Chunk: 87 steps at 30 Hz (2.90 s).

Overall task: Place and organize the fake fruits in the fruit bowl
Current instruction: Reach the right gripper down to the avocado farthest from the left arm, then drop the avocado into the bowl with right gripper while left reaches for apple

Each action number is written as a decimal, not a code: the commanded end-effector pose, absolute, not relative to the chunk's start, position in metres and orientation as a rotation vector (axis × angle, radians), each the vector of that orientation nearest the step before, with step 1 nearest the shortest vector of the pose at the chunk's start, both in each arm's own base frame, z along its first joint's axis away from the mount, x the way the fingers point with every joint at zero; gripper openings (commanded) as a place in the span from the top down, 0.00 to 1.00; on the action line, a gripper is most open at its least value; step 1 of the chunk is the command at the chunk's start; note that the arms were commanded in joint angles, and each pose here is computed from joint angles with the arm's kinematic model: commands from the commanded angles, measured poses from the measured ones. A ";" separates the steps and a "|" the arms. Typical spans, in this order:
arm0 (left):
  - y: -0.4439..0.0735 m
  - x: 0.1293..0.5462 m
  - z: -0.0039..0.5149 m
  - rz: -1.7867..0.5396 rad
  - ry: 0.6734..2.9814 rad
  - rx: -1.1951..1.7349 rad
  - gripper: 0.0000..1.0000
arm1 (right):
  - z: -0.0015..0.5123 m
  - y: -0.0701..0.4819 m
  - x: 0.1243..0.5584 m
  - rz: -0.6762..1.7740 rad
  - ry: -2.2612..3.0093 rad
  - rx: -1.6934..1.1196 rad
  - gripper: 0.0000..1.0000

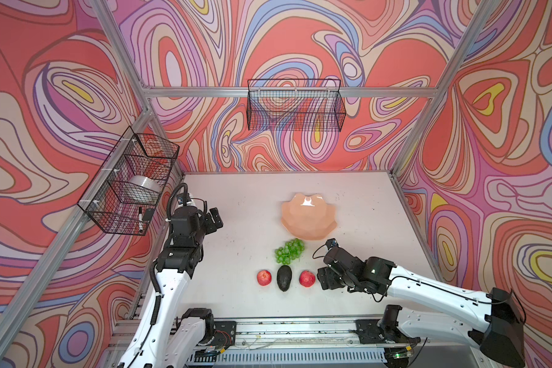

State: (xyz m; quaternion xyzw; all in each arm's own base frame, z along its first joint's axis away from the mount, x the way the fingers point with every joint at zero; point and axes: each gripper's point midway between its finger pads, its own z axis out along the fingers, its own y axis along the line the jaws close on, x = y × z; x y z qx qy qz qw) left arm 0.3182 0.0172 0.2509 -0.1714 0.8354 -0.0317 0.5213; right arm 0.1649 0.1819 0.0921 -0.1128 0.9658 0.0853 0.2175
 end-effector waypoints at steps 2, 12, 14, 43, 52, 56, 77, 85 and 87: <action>0.020 0.315 0.258 -0.053 1.997 -0.409 0.04 | 0.076 0.164 0.159 0.136 2.702 -0.166 0.08; 0.021 0.313 0.258 -0.048 1.997 -0.412 0.03 | 0.056 0.163 0.181 0.000 2.663 -0.056 0.09; 0.021 0.313 0.257 -0.048 2.001 -0.413 0.03 | 0.056 0.165 0.186 0.017 2.659 -0.037 0.13; -0.005 0.268 0.207 -0.228 2.275 -0.508 0.07 | 0.179 0.232 0.401 0.296 2.355 -0.133 0.56; -0.059 0.231 0.163 -0.398 2.471 -0.508 0.14 | 0.125 0.247 0.449 0.297 2.423 -0.140 0.57; -0.086 0.217 0.145 -0.401 2.539 -0.451 0.14 | 0.100 0.249 0.452 0.301 2.455 -0.128 0.57; -0.182 0.200 0.061 -0.337 2.783 -0.247 0.13 | 0.146 0.238 0.457 0.400 2.358 -0.080 0.24; -0.184 0.196 0.038 -0.266 2.859 -0.218 0.33 | 0.224 0.207 0.417 0.412 2.212 -0.044 0.19; -0.183 0.197 0.042 -0.254 2.858 -0.203 0.45 | 0.229 0.197 0.402 0.418 2.201 -0.023 0.18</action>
